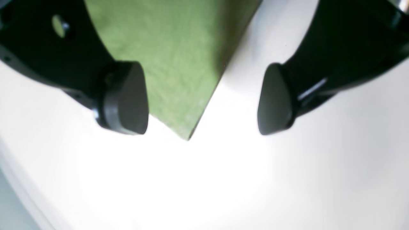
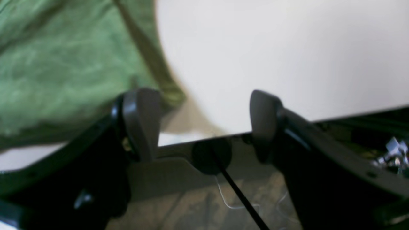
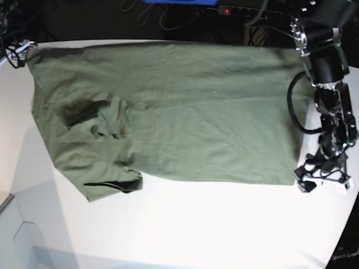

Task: Layout the t-shirt on the table in an organized manner, then fold the t-shirt properly
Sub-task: 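Release the edge and move both grippers to the hem corners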

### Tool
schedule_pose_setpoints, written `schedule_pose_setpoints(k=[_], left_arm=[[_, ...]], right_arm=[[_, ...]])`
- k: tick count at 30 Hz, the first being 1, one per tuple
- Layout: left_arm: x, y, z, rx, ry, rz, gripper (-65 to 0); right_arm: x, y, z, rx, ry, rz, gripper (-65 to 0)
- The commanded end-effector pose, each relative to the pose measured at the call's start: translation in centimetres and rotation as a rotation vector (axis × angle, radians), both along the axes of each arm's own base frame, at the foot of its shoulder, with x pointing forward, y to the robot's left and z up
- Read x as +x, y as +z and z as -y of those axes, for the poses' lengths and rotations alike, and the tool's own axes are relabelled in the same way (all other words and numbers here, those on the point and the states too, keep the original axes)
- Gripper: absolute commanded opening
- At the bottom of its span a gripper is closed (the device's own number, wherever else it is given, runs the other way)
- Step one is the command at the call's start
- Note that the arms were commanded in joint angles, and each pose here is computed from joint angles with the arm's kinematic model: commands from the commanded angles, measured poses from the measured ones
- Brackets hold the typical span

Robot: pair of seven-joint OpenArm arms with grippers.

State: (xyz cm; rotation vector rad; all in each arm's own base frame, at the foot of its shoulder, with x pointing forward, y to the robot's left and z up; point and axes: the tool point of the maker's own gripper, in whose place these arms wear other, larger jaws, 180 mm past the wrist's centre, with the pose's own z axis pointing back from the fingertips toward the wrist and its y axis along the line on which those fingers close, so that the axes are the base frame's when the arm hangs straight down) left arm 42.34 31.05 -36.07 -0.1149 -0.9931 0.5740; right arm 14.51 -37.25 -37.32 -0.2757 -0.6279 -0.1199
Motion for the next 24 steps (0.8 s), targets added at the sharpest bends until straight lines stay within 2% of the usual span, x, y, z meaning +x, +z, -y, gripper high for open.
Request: schedule_pose_setpoints(k=[1,6,12,20,22,24], left_arm=[[2.1,2.1,-0.5,0.052,-0.012,0.064,-13.6],[5.5,-1.1,1.6,0.178,-0.100,0.020,-13.6],[6.2,-3.9,1.6,0.284,-0.126,-0.025,-13.6],[5.6,-5.2,3.1,0.301,-0.170,-0.038,-14.0],[5.2,-5.5,3.4,0.302,-0.180,-0.036,-17.3],[4.7,-6.0,3.5,0.299,-0.182,-0.043,-23.3]], right_arm=[[0.2,1.3,1.0,-0.035,-0.010,0.031,-23.2],[-0.6,1.9,2.3,-0.054,-0.050,0.036,-23.2],[-0.9,4.9,5.9,-0.118,-0.158,0.118,-23.2],[1.9,9.3,8.7,-0.196,-0.176,0.233,-23.2],[3.1,10.3,8.9,-0.204,-0.172,0.270,-23.2],[4.1,10.9,9.0,-0.207,-0.174,0.299,-23.2]])
